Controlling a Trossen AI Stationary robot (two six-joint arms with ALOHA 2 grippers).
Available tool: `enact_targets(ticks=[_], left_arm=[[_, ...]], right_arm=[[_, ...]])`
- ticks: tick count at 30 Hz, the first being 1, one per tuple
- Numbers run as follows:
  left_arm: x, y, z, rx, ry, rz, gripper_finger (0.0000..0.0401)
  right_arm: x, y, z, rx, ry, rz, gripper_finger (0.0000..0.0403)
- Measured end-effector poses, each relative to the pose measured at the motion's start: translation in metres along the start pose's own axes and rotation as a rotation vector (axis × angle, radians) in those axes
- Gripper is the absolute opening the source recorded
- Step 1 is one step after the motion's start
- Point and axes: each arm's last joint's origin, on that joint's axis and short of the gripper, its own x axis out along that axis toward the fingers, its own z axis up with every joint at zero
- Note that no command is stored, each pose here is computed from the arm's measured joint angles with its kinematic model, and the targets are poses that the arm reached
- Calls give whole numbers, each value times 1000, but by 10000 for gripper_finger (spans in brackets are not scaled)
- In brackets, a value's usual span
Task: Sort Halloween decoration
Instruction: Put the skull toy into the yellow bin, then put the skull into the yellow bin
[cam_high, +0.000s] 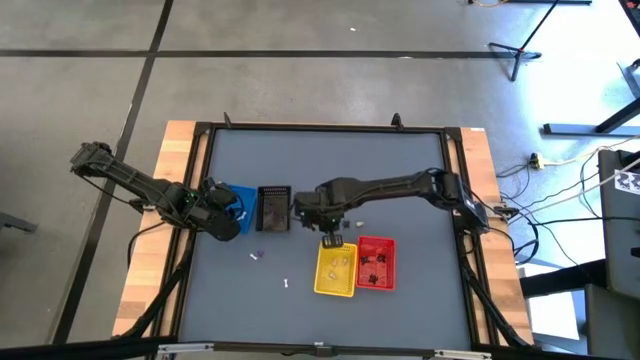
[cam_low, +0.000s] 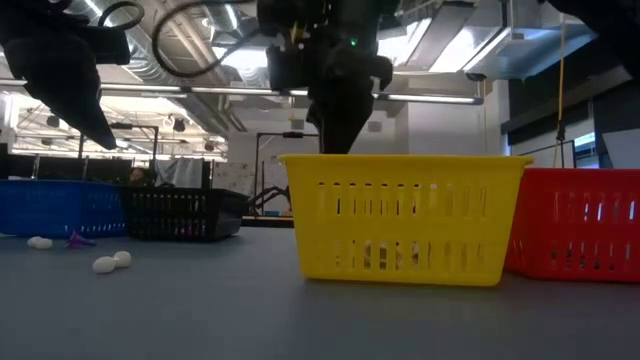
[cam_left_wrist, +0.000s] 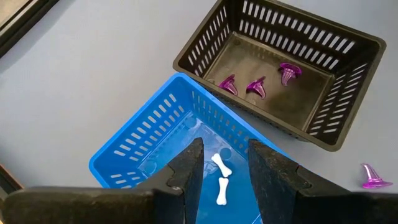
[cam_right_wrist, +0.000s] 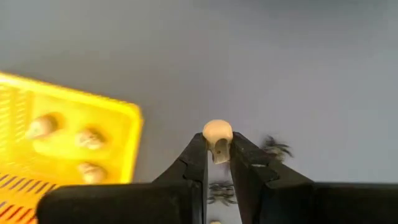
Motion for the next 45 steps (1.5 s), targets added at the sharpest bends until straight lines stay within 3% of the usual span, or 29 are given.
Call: enact_targets(ticks=[10,18,30,38,45], left_arm=[[0,0,0,0,0,0,116],[0,-1,1,-5,-5,-6,116],[0,-5,4,-30,-35,-43,116],[-1,-11,10,-81,-90,-108,116],[-4,-21,21,-22,-210,-178,116]], right_arm=[[1,58,-2,-151,51,30,46],[1,87,-5,-218,66,43,46],[1,90,-5,-223,66,45,51],[1,90,-5,-224,65,34,118],[1,88,-6,-225,78,-20,147]])
